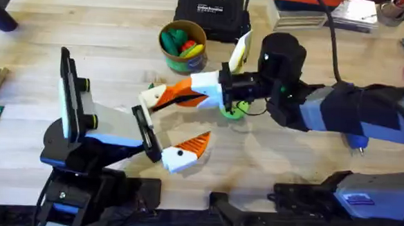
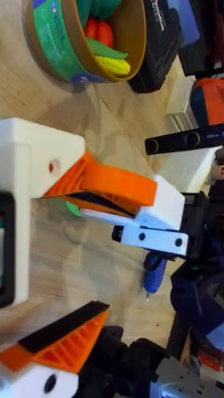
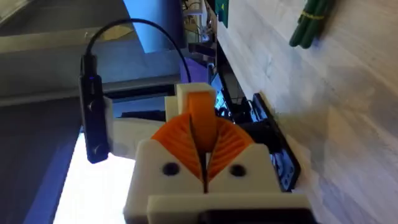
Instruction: Pick up the gripper from the table and insert it into the empty holder that is missing its gripper. Then pick up a screw, insert it into the mounting hole, and use the screwdriver to tighten it. Finally, clean up the table by picking up the vegetable and placing it into the bucket.
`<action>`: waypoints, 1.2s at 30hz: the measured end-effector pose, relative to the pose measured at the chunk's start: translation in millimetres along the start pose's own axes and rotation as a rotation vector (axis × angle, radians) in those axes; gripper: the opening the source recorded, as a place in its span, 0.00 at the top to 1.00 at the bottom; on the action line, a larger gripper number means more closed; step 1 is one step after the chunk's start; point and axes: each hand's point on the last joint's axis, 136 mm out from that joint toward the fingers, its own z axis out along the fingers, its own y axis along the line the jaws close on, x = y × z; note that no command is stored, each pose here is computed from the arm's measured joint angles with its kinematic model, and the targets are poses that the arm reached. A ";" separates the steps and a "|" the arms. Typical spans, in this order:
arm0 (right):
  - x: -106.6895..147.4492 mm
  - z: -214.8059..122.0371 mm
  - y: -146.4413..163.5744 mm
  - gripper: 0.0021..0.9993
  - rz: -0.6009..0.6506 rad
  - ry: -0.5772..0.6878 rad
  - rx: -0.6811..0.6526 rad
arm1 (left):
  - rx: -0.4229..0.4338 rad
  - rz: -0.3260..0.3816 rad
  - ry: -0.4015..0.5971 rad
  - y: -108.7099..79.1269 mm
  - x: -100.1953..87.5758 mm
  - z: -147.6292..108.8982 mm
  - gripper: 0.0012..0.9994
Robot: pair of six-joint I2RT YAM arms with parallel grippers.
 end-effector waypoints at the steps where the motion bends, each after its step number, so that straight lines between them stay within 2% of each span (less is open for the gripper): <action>1: -0.2 0.2 0.0 0.99 0.000 -0.002 0.000 | -0.001 0.000 0.000 0.2 0.0 0.0 0.01; 16: -2.3 1.1 -0.3 0.92 -0.006 -0.016 0.004 | -0.008 0.002 -0.001 1.4 -0.3 0.0 0.01; 19: -2.6 1.2 -1.2 0.85 -0.016 -0.018 0.007 | -0.008 0.003 -0.002 1.4 -0.4 0.0 0.01; 30: -2.9 1.5 -3.7 0.74 -0.029 -0.018 0.012 | -0.007 0.007 -0.002 1.2 -0.5 0.0 0.01; 36: -3.3 1.0 -9.0 0.57 -0.031 -0.013 0.022 | -0.006 0.016 -0.002 1.1 -0.6 0.0 0.01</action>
